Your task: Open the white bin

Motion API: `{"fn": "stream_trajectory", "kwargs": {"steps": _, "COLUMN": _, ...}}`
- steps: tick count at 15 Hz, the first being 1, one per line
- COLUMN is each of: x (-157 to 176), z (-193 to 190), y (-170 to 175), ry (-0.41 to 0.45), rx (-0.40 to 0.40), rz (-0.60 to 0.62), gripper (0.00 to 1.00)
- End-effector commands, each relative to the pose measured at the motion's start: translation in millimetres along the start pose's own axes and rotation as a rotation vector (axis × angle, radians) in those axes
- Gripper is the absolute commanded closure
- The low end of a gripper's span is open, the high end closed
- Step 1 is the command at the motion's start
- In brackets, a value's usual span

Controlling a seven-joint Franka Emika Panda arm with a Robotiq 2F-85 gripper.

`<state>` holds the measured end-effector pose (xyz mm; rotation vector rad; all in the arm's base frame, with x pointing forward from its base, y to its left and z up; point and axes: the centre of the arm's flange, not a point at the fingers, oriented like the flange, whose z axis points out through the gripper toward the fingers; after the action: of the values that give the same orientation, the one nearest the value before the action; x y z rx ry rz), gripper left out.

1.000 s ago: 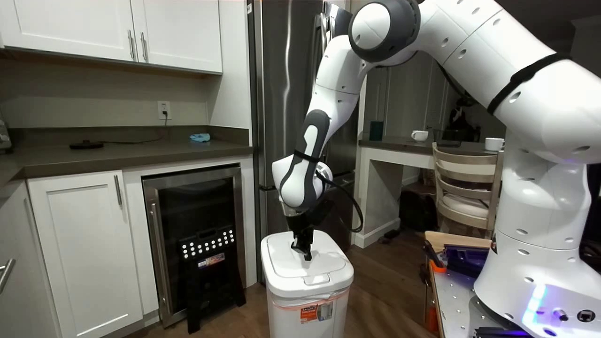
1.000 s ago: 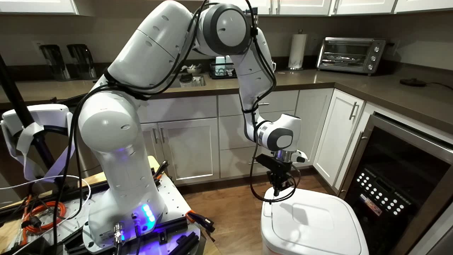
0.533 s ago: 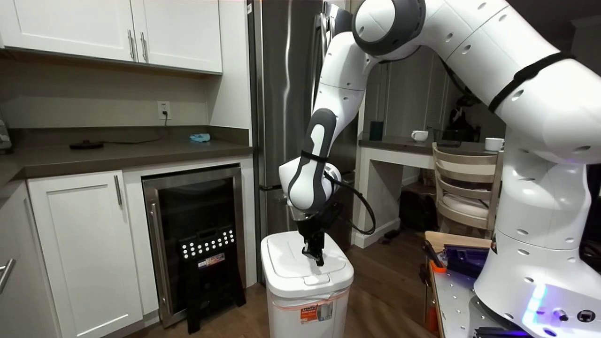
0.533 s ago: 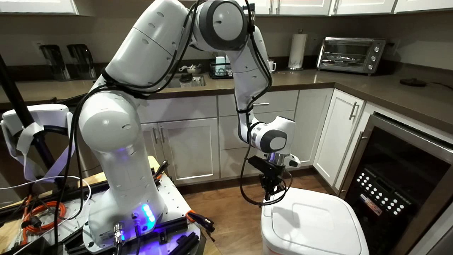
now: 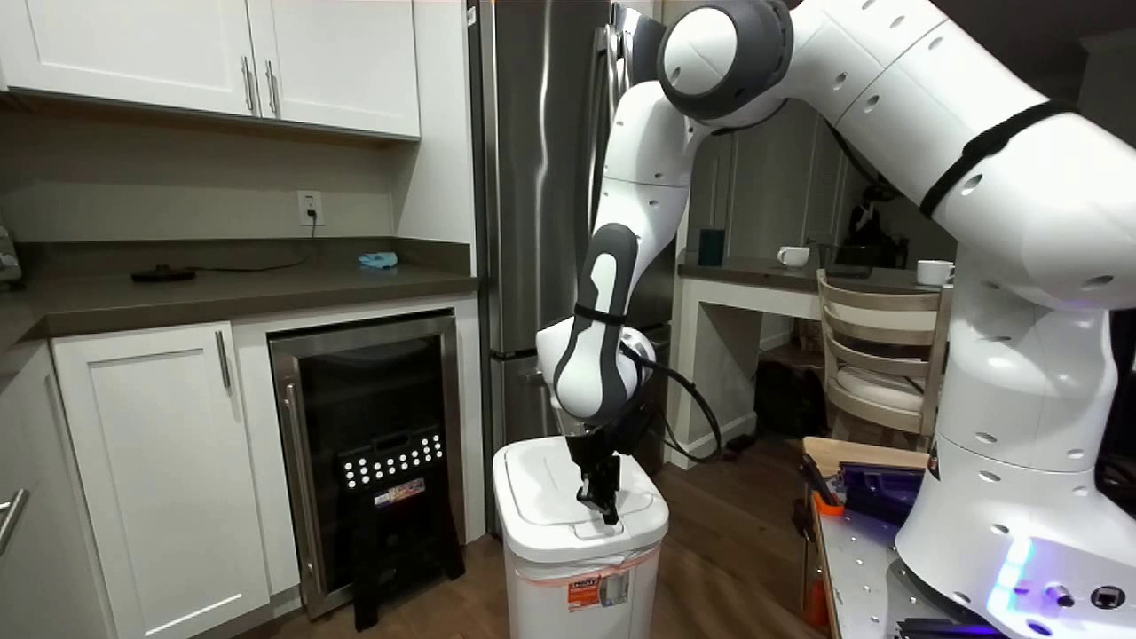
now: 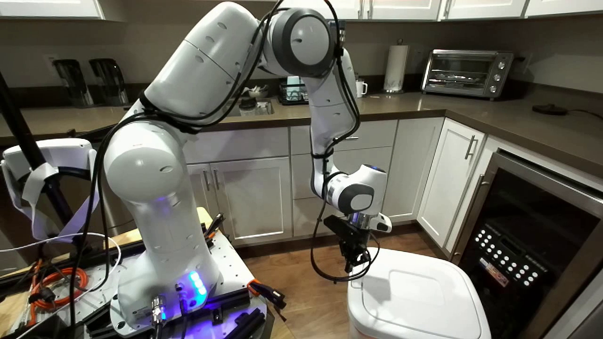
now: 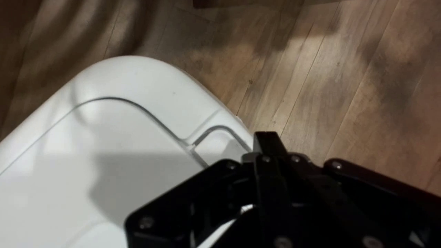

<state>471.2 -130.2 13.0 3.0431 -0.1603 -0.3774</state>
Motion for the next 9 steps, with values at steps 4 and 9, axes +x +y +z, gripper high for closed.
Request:
{"fn": "stream_trajectory", "kwargs": {"steps": 4, "x": -5.8, "z": 53.1, "y": 19.3, "ry": 0.078, "rx": 0.05, "rz": 0.018, "gripper": 1.0}}
{"fn": "stream_trajectory", "kwargs": {"steps": 9, "x": 3.8, "z": 32.5, "y": 22.6, "ry": 0.099, "rx": 0.051, "rz": 0.004, "gripper": 1.0}}
